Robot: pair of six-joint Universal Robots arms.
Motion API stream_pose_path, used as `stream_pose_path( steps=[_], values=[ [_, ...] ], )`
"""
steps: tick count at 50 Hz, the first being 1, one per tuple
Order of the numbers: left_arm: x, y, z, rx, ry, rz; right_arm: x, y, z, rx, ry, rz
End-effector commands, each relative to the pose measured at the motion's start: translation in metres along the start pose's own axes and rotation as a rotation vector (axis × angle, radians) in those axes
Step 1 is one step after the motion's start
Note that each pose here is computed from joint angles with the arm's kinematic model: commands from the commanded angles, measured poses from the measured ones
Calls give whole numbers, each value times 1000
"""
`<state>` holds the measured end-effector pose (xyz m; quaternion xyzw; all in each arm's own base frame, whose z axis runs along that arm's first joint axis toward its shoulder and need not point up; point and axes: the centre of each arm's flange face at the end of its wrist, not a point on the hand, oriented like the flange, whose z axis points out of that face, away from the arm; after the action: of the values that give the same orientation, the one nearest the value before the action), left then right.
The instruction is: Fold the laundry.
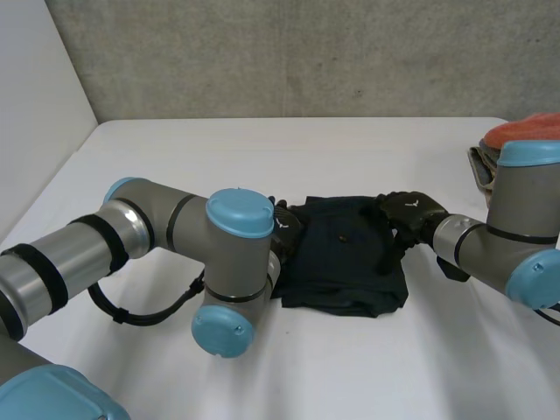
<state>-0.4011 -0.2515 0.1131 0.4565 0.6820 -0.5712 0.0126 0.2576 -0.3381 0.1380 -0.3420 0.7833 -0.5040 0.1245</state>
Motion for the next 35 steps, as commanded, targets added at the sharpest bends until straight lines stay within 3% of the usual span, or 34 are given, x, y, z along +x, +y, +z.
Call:
stream_pose_path(
  steps=[1,13,17,26,35],
  values=[
    [-6,-23,-10,68,17,-20,-8,-5,-3,-3,16,-101],
    [-48,-89,-39,289,69,-217,-6,-50,-36,113,57,-57],
    [-49,-83,-32,276,82,-230,-8,-47,-34,105,45,-31],
    [-15,-33,-5,89,151,-219,-8,-19,-12,34,28,-13],
    [-13,-12,2,-3,77,-202,-10,-5,-2,0,19,-23]
  ],
)
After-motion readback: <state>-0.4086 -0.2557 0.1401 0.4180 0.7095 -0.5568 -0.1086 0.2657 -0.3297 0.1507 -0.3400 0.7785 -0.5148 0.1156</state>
